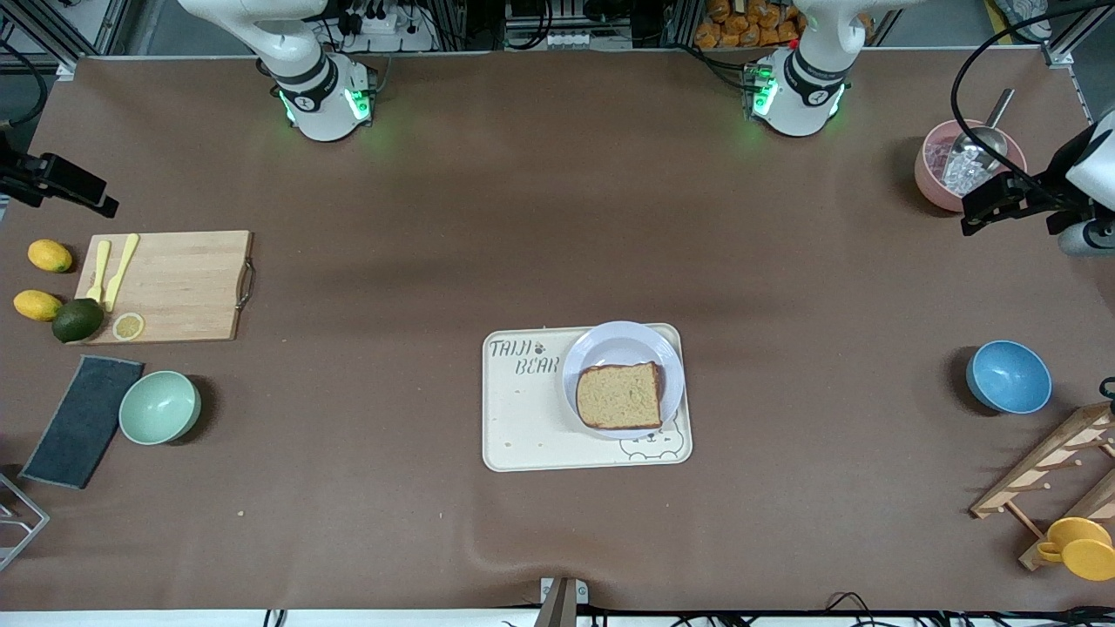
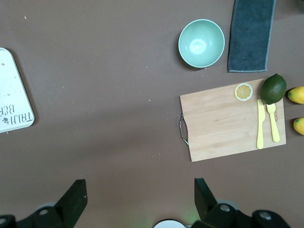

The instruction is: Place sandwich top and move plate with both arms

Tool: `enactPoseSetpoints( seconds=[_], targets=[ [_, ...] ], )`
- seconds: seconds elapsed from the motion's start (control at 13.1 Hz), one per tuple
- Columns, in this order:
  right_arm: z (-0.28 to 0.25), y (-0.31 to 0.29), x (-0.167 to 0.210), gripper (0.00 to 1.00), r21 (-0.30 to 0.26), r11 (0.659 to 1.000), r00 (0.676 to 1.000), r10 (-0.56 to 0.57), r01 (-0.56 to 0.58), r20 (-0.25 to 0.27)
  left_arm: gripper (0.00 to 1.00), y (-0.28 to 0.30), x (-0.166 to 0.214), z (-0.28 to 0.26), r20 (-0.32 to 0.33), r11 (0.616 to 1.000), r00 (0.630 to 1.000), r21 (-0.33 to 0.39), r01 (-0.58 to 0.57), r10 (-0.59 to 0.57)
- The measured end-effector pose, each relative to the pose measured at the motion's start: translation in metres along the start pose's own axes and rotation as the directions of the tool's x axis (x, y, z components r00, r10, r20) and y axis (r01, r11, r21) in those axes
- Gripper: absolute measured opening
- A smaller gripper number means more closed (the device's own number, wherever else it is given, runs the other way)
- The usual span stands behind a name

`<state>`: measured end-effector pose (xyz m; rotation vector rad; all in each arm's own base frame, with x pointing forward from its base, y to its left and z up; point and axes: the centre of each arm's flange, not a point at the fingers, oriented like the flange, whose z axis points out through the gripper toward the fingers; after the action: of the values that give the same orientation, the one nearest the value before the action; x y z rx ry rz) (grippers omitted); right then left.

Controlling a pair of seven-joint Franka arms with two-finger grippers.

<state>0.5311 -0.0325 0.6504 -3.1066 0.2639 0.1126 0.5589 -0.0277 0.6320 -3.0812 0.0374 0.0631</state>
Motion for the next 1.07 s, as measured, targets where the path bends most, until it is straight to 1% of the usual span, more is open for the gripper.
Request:
enactPoseSetpoints(
  seconds=[0.61, 1.07],
  targets=[
    [0.000, 0.000, 0.000, 1.00, 0.000, 1.000, 1.000, 0.000, 0.000, 0.000, 1.00, 0.013, -0.009, 0.002, 0.006, 1.000, 1.000, -0.005, -0.020, 0.020],
    [0.000, 0.000, 0.000, 1.00, 0.000, 1.000, 1.000, 0.000, 0.000, 0.000, 1.00, 0.013, -0.012, 0.005, 0.014, 0.999, 1.000, -0.043, -0.014, 0.014]
  ],
)
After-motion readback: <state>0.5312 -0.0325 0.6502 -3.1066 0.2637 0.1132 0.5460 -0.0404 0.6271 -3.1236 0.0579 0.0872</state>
